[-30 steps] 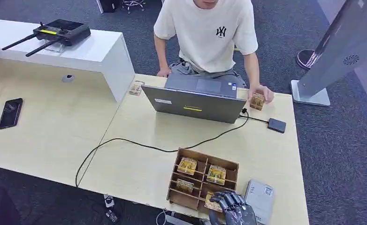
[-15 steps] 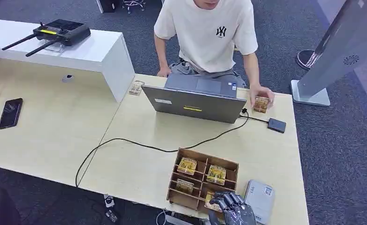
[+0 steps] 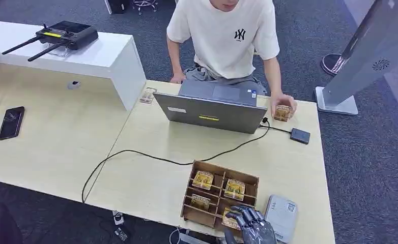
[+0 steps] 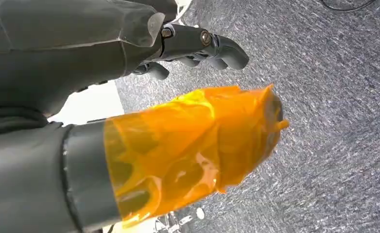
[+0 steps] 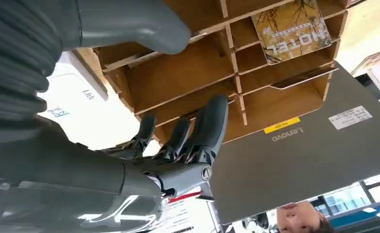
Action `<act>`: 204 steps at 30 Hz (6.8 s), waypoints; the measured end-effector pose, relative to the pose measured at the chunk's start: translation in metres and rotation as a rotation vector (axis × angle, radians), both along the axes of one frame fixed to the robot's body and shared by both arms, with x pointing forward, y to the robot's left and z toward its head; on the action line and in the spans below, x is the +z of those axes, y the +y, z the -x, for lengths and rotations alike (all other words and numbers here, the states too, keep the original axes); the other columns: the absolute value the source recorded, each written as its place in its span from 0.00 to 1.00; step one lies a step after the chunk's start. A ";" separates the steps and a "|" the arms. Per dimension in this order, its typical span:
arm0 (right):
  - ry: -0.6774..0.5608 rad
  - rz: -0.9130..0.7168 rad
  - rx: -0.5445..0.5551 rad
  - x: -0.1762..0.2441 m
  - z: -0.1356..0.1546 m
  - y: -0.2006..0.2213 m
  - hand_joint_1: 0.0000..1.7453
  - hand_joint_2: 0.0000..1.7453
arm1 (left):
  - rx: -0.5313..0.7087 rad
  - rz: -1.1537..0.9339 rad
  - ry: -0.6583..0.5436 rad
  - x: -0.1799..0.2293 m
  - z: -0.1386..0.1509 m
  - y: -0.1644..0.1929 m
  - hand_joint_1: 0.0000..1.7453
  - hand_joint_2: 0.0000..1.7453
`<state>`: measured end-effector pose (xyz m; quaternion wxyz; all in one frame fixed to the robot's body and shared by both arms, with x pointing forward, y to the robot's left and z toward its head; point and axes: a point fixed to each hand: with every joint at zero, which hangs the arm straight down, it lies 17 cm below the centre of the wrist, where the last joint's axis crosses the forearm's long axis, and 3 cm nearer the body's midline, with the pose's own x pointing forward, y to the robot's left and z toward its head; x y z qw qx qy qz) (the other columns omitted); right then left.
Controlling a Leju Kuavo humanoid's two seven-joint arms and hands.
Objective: Pass the card to the sensor for recognition and then transmit it.
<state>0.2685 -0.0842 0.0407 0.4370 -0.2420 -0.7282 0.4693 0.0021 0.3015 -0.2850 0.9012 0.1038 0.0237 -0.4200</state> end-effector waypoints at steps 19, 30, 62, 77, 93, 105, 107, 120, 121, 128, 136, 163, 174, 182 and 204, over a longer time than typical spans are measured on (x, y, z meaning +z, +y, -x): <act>0.034 0.016 -0.021 -0.011 -0.002 -0.005 0.48 1.00 | 0.000 0.000 0.000 0.000 0.000 0.000 0.00 0.00; 0.034 0.045 -0.030 -0.018 -0.001 -0.008 0.44 1.00 | -0.003 -0.001 0.000 0.000 0.000 0.000 0.00 0.00; 0.000 0.105 -0.070 -0.026 -0.003 -0.013 0.80 1.00 | -0.016 -0.001 0.005 0.000 0.001 0.001 0.00 0.00; -0.004 0.081 -0.103 -0.022 -0.008 -0.016 0.99 1.00 | -0.015 -0.001 0.006 0.000 0.002 0.002 0.00 0.00; -0.027 0.018 -0.148 0.000 -0.011 -0.018 1.00 1.00 | -0.008 0.001 0.004 0.000 0.003 0.002 0.00 0.00; -0.073 -0.159 -0.199 0.048 -0.019 -0.028 1.00 1.00 | 0.012 0.002 0.001 0.000 0.005 0.003 0.00 0.00; -0.070 -0.182 -0.211 0.051 -0.020 -0.030 1.00 1.00 | 0.015 0.004 0.000 0.000 0.004 0.003 0.00 0.00; 0.031 -0.476 -0.311 0.075 -0.029 -0.057 1.00 1.00 | 0.030 0.000 -0.010 -0.001 0.007 0.006 0.00 0.00; 0.030 -0.486 -0.310 0.077 -0.029 -0.057 1.00 1.00 | 0.031 -0.001 -0.010 -0.001 0.007 0.006 0.00 0.00; 0.016 -0.510 -0.303 0.086 -0.029 -0.058 1.00 1.00 | 0.034 -0.001 -0.011 -0.001 0.007 0.006 0.00 0.00; 0.001 -0.563 -0.295 0.097 -0.029 -0.061 1.00 1.00 | 0.032 -0.001 -0.012 -0.001 0.007 0.007 0.00 0.00; -0.170 -0.561 -0.242 0.143 -0.041 -0.068 1.00 1.00 | -0.005 0.009 -0.005 -0.001 0.007 0.006 0.00 0.00; -0.279 -0.540 -0.152 0.189 -0.075 -0.048 1.00 1.00 | -0.079 0.011 -0.002 0.000 -0.004 0.009 0.00 0.00; -0.326 -0.489 -0.110 0.226 -0.120 -0.025 1.00 1.00 | -0.156 0.009 0.003 0.001 -0.019 0.009 0.00 0.00; -0.417 -0.063 -0.259 0.252 -0.252 -0.003 1.00 1.00 | -0.358 -0.024 -0.032 0.010 -0.088 0.006 0.00 0.00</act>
